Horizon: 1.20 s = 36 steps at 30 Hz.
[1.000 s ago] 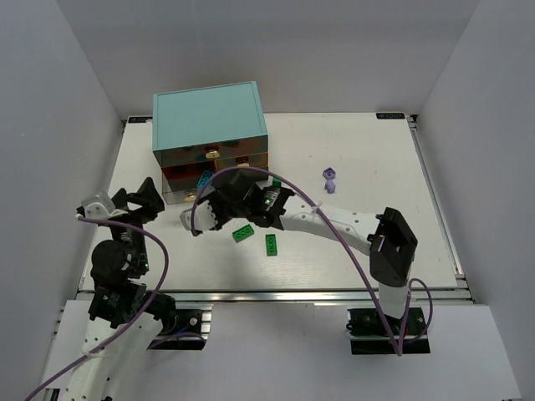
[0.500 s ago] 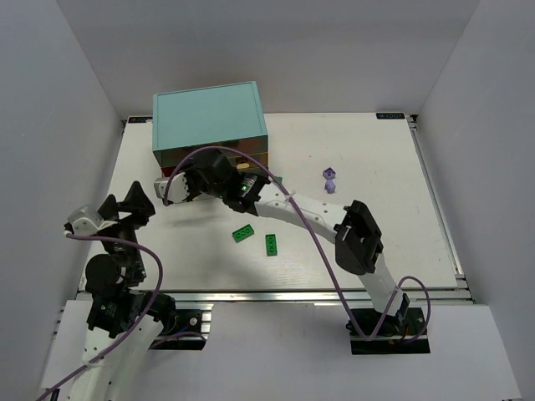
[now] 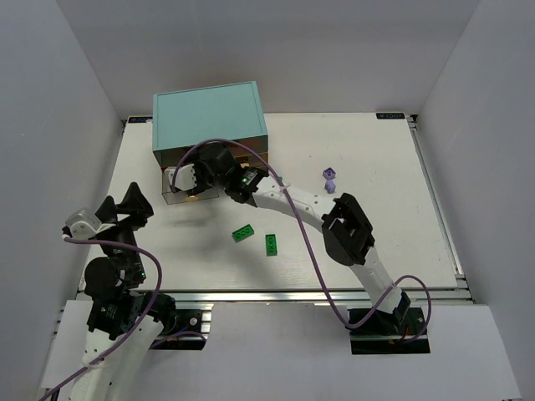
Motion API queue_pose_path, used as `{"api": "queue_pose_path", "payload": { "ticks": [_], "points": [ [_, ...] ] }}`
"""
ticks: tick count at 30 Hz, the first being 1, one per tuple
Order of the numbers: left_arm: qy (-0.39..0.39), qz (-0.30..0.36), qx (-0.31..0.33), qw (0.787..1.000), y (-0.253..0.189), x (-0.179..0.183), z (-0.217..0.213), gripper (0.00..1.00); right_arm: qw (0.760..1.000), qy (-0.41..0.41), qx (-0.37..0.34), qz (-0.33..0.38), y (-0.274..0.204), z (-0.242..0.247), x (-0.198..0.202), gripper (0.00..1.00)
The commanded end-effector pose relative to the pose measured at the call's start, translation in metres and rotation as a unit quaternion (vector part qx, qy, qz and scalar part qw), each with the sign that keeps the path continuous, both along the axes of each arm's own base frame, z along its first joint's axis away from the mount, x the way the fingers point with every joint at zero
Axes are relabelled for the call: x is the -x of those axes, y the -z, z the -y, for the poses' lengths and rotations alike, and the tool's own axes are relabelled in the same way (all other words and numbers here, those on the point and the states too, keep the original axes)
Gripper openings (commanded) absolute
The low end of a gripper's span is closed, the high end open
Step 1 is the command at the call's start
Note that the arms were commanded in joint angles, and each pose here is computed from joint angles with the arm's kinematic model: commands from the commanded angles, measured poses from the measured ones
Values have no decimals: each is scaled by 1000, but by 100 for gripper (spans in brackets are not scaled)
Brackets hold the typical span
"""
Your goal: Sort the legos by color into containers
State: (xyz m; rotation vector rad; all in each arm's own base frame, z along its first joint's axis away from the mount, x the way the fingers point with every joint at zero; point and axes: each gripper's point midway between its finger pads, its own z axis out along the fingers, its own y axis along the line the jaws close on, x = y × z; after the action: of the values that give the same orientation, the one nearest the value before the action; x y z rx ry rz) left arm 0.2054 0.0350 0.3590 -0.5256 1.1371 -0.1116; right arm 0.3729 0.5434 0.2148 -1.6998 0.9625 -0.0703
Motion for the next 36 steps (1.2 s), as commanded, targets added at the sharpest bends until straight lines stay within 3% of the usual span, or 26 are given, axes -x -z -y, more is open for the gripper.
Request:
{"api": "queue_pose_path", "payload": {
  "ticks": [1, 3, 6, 7, 8, 10, 11, 12, 13, 15, 19, 23, 25, 29, 36],
  "points": [
    [-3, -5, -3, 1000, 3, -3, 0, 81, 998, -3, -60, 2, -45, -4, 4, 66],
    [-3, -9, -6, 1000, 4, -5, 1, 77, 997, -4, -71, -10, -57, 0, 10, 64],
    [12, -19, -15, 1000, 7, -13, 8, 53, 994, 11, -107, -36, -85, 17, 15, 53],
    [20, -28, -20, 999, 11, -18, 13, 38, 993, 18, -109, -51, -83, 22, 19, 47],
    [30, -33, -25, 999, 12, -22, 17, 32, 989, 23, -135, -57, -109, 35, 26, 32],
    [59, -42, -37, 997, 13, -29, 30, 21, 977, 66, -173, -109, -105, 54, 28, 14],
    [69, -58, -43, 995, 19, -38, 36, 12, 967, 98, -210, -104, -132, 77, 27, 0],
    [89, -65, -50, 993, 21, -42, 44, 6, 960, 112, -228, -115, -138, 88, 29, 0],
    [101, -71, -52, 991, 22, -47, 50, 4, 953, 131, -226, -154, -114, 98, 34, 0],
    [126, -99, -63, 985, 35, -60, 63, 1, 939, 136, -257, -184, -135, 134, 44, 0],
    [220, -141, -74, 962, 57, -79, 105, 0, 904, 165, -272, -287, -102, 193, 72, 0],
    [295, -169, -4, 940, 80, -94, 139, 0, 882, 161, -245, -369, -60, 246, 107, 0],
    [297, -223, 28, 928, 109, -101, 145, 0, 876, 146, -218, -404, -29, 260, 128, 0],
    [272, -286, 95, 914, 147, -109, 145, 0, 882, 89, -233, -399, -23, 291, 159, 0],
    [211, -333, 172, 903, 176, -118, 137, 0, 882, 103, -282, -364, -23, 325, 152, 0]
  ]
}}
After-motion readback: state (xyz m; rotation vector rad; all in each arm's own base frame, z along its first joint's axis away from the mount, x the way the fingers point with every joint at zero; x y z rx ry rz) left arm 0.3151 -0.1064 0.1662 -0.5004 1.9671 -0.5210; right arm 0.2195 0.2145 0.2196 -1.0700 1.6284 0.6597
